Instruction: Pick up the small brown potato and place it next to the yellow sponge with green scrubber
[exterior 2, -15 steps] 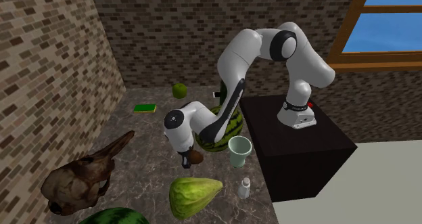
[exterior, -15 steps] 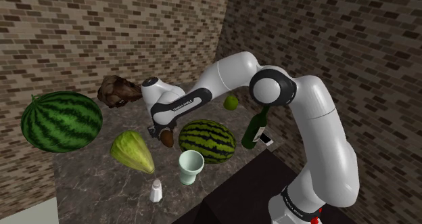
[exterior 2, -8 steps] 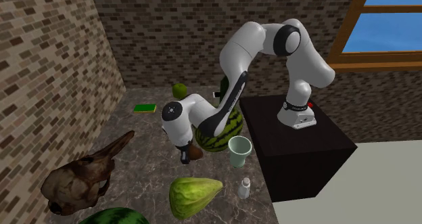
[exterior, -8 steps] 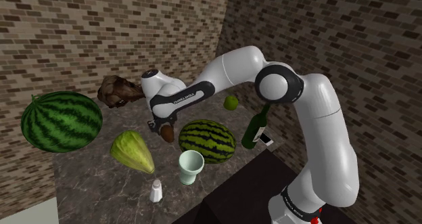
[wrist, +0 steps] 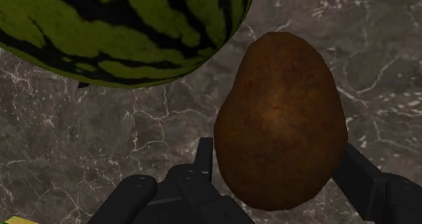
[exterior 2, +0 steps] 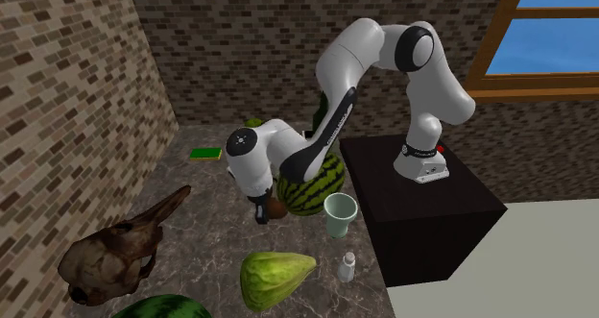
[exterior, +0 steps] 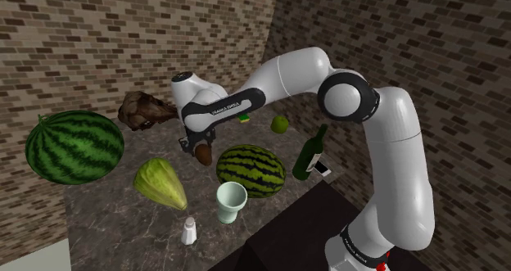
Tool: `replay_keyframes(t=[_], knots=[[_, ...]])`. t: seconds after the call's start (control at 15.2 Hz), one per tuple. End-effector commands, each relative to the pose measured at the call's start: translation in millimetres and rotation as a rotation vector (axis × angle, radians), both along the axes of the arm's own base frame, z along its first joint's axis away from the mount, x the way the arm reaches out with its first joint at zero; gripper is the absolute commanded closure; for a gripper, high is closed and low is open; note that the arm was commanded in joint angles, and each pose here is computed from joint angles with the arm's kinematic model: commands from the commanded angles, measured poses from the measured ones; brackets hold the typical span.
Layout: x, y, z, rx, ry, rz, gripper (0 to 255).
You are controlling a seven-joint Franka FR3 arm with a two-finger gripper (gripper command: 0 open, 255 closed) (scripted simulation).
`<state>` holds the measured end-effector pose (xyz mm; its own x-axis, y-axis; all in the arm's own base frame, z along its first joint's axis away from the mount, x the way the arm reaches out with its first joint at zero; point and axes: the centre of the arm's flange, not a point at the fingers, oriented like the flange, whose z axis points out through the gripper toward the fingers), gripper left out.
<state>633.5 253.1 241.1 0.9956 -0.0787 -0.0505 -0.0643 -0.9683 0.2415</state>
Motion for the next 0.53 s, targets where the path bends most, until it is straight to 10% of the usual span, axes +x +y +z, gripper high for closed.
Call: replay_keyframes(t=[0.0,0.46], knots=[[0.0,0.4,10.4,0.0,0.0,0.0,255],[11.0,-37.6,28.5,0.0,0.0,0.0,255]])
